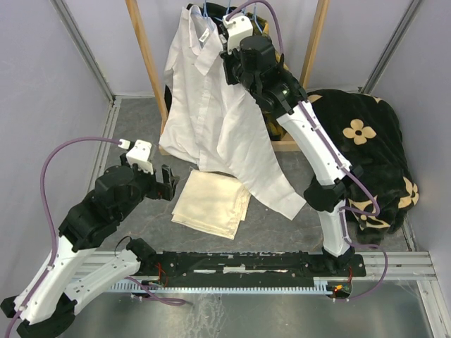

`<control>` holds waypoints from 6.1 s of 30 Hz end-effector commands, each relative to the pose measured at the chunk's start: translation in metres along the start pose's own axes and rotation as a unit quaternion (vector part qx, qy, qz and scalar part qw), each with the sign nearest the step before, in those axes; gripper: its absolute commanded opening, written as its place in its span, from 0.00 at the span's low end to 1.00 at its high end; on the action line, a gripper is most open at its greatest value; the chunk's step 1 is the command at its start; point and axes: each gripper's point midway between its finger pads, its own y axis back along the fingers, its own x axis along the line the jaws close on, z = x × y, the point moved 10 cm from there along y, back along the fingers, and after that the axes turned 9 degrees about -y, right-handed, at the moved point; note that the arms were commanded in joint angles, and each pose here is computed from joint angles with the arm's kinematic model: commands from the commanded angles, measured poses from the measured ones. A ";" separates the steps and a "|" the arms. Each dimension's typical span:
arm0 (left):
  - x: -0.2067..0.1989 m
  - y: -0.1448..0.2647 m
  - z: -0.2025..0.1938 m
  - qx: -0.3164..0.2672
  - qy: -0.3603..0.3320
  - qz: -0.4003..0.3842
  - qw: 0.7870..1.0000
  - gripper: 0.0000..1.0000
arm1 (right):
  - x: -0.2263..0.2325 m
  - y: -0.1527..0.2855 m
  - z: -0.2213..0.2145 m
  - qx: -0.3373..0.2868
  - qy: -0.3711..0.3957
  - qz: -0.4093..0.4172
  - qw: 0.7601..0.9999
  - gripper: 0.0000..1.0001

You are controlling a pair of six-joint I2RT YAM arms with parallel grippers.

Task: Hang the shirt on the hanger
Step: Place the hanger at the clothesline, then adjust the shirt on the hanger.

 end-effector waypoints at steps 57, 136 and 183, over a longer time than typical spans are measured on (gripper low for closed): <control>-0.034 -0.067 -0.034 0.171 0.108 0.015 0.979 0.99 | -0.096 0.230 -0.178 0.293 -0.096 -0.133 0.942 0.98; -0.043 -0.143 -0.061 0.101 0.214 0.138 0.962 0.99 | -0.069 0.184 -0.176 0.173 -0.199 -0.003 0.965 0.00; -0.084 -0.292 -0.091 0.102 0.234 0.149 0.955 0.03 | -0.073 0.215 -0.083 0.054 -0.256 -0.041 0.964 0.00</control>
